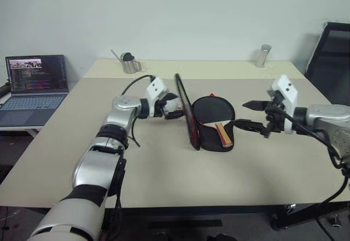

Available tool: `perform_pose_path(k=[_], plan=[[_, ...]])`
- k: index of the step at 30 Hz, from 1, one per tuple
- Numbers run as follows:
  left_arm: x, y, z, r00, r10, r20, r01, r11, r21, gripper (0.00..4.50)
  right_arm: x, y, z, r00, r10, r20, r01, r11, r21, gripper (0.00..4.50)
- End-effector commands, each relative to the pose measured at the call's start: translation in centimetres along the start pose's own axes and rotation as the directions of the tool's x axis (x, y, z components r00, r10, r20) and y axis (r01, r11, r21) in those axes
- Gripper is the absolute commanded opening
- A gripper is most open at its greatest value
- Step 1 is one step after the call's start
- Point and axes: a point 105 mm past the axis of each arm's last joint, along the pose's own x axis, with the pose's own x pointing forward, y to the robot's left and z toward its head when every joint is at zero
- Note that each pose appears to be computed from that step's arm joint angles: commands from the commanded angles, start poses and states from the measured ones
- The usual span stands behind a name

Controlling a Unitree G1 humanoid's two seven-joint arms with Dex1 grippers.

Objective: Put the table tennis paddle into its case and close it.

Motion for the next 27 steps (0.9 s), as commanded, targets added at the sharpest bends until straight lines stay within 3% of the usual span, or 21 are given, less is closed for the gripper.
perform_pose_path(k=[1, 6, 10, 15, 21, 27], plan=[[1.9, -0.7, 1.8, 0.999, -0.040, 0.024, 0.039, 0.998, 0.054, 4.31, -1.4, -0.9, 1.1, 0.998, -0.053, 0.031, 0.055, 0.997, -0.049, 4.48], [4.7, -2.1, 0.9, 1.000, -0.029, 0.006, 0.029, 1.000, 0.011, 4.31, -1.2, -0.7, 0.7, 0.998, -0.060, 0.028, 0.060, 0.998, -0.029, 4.48], [4.8, -2.1, 0.6, 1.000, -0.009, 0.007, 0.009, 1.000, 0.004, 4.31, -1.0, -1.4, 0.0, 0.993, -0.116, 0.023, 0.116, 0.993, 0.023, 4.48], [2.1, -0.7, 0.8, 0.998, 0.008, 0.056, -0.008, 1.000, 0.009, 4.31, 0.1, -1.5, -1.0, 0.991, -0.130, 0.024, 0.127, 0.986, 0.106, 4.48], [-5.4, 2.1, -1.1, 0.990, 0.142, 0.018, -0.143, 0.985, 0.101, 4.31, 3.6, -2.6, -4.1, 0.984, -0.179, -0.005, 0.174, 0.949, 0.261, 4.48], [-8.5, 1.4, -0.7, 0.984, 0.170, 0.050, -0.175, 0.977, 0.118, 4.31, 7.3, -4.1, -6.7, 0.970, -0.237, -0.058, 0.242, 0.898, 0.367, 4.48]])
